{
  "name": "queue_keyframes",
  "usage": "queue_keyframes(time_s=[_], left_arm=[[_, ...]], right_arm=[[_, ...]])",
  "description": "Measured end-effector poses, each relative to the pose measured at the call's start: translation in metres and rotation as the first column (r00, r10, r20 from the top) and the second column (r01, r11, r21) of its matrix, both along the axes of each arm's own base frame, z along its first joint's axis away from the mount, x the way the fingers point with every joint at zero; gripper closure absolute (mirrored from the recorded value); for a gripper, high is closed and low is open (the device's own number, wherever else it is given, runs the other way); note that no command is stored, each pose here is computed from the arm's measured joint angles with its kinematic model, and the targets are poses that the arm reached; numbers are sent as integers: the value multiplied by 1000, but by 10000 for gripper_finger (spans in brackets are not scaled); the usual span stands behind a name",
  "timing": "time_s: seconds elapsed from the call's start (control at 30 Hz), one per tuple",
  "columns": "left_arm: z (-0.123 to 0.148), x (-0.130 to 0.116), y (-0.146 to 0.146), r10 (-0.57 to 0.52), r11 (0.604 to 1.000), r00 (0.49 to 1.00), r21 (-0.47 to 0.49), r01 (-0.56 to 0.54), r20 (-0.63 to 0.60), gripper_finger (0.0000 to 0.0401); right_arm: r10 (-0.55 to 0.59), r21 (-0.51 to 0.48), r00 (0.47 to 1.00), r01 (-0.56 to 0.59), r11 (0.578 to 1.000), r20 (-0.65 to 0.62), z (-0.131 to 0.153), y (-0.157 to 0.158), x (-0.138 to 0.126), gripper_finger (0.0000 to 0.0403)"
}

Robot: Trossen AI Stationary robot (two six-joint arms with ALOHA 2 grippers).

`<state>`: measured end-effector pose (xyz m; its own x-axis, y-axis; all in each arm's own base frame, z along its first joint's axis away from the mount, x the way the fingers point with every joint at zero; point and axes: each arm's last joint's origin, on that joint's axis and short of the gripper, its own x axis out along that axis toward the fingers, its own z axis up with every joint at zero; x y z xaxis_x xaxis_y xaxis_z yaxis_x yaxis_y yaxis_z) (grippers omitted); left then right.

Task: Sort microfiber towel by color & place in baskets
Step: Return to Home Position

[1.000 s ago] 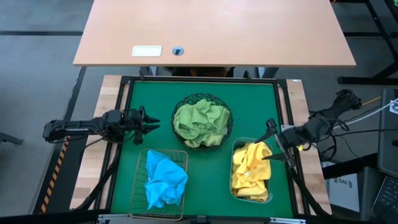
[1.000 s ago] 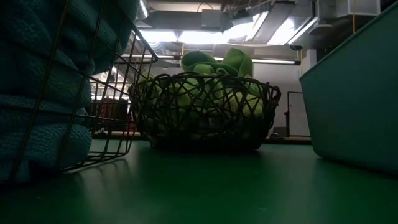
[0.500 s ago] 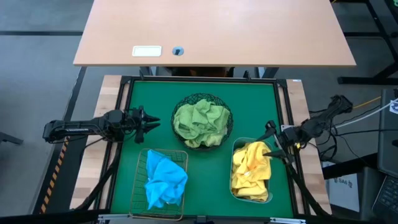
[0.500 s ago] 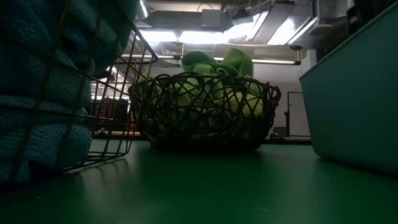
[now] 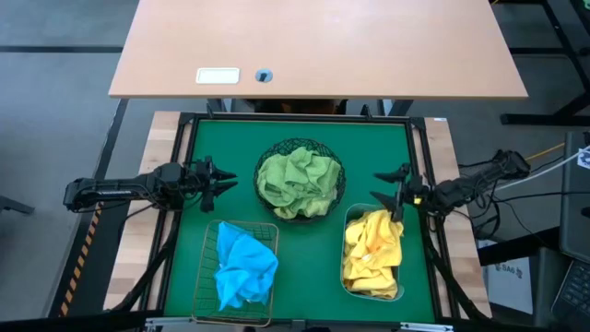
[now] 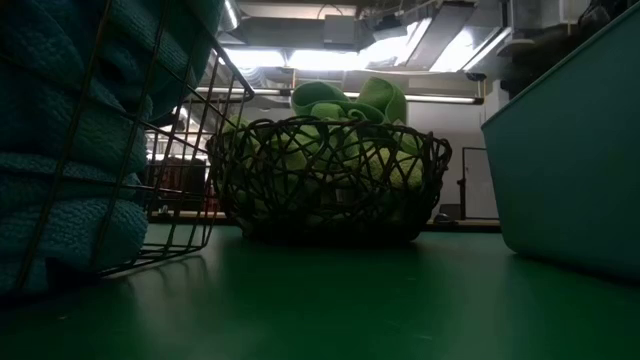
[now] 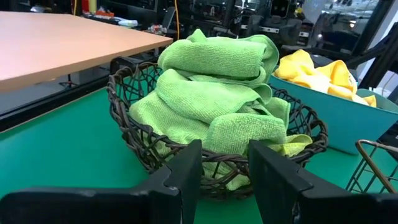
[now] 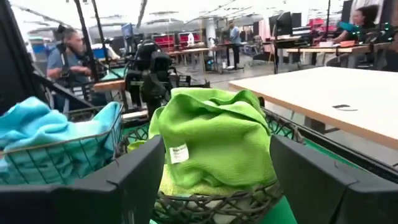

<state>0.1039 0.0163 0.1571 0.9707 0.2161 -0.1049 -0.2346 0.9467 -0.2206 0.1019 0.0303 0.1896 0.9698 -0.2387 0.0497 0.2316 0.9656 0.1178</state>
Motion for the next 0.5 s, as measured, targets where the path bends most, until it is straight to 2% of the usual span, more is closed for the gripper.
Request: queue_keyframes(time_s=[0.17, 0.33, 0.5], left_arm=[[0, 0, 0, 0, 1000, 1000, 6, 0, -2, 277], [0, 0, 0, 0, 1000, 1000, 7, 0, -2, 277], [0, 0, 0, 0, 1000, 1000, 7, 0, -2, 277]], right_arm=[[-17, -80, 998, 12, 997, -68, -5, -5, 6, 113], [-87, -111, 986, 72, 991, -141, -13, -14, 14, 113], [-52, -110, 980, 31, 993, -193, -18, -23, 21, 113]])
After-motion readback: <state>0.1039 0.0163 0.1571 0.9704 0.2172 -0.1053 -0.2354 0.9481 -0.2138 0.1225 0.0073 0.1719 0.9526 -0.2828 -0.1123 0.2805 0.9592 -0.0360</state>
